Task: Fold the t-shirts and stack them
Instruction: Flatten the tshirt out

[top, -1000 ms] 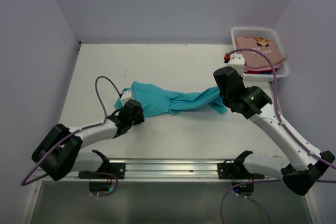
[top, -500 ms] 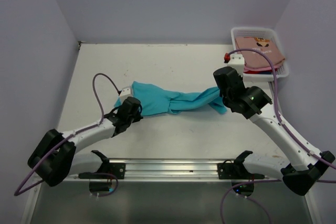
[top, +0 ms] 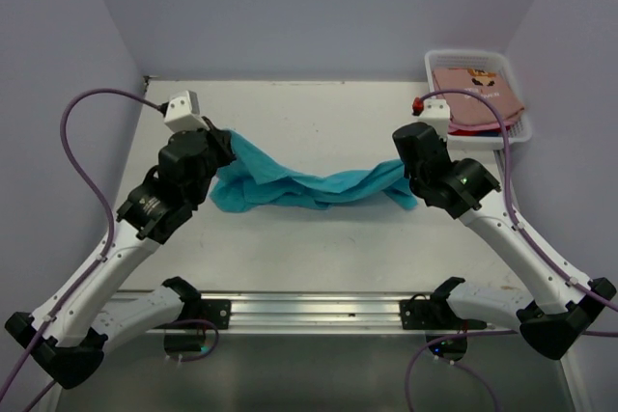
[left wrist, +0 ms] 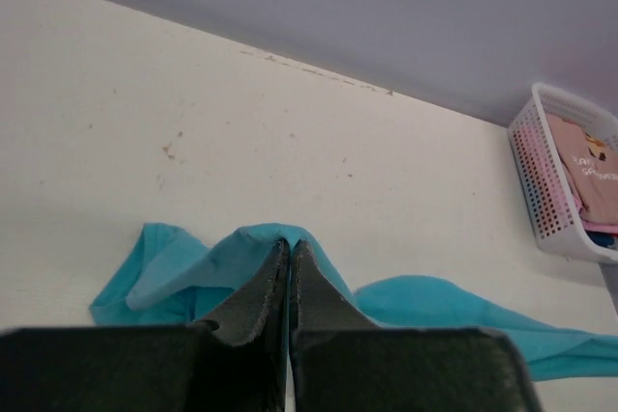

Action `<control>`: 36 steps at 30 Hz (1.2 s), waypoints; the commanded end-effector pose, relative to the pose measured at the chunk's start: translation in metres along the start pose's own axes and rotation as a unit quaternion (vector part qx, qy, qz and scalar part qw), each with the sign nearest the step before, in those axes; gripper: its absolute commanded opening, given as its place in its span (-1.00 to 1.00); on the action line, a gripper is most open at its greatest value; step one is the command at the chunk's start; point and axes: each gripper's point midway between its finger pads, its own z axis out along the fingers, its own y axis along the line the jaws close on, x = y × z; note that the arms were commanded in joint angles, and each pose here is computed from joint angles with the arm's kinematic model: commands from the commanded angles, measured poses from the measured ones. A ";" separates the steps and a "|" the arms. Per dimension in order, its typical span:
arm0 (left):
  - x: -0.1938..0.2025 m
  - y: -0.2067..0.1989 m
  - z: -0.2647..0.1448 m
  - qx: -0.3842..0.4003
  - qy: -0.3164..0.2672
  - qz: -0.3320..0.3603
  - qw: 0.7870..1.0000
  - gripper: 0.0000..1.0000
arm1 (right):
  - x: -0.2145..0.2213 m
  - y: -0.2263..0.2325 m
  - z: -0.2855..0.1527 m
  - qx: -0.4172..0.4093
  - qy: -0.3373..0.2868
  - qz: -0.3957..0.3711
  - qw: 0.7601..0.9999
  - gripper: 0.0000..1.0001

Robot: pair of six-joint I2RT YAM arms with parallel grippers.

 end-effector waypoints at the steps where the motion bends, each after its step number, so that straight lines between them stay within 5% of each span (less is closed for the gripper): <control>1: -0.035 0.014 -0.014 -0.039 -0.030 0.047 0.998 -1.00 | -0.013 -0.009 -0.003 0.010 -0.028 0.022 0.999 -1.00; 8: -0.126 -0.006 -0.057 -0.001 -0.117 0.052 0.992 -1.00 | -0.030 -0.027 -0.014 0.031 -0.074 0.051 0.995 -1.00; 28: -0.250 -0.086 -0.137 0.180 -0.229 0.189 0.938 -1.00 | -0.180 -0.062 -0.109 -0.043 -0.311 0.037 0.949 -1.00; 36: -0.264 -0.109 -0.091 0.141 -0.241 0.257 0.925 -1.00 | -0.219 -0.054 -0.117 -0.037 -0.335 0.006 0.941 -1.00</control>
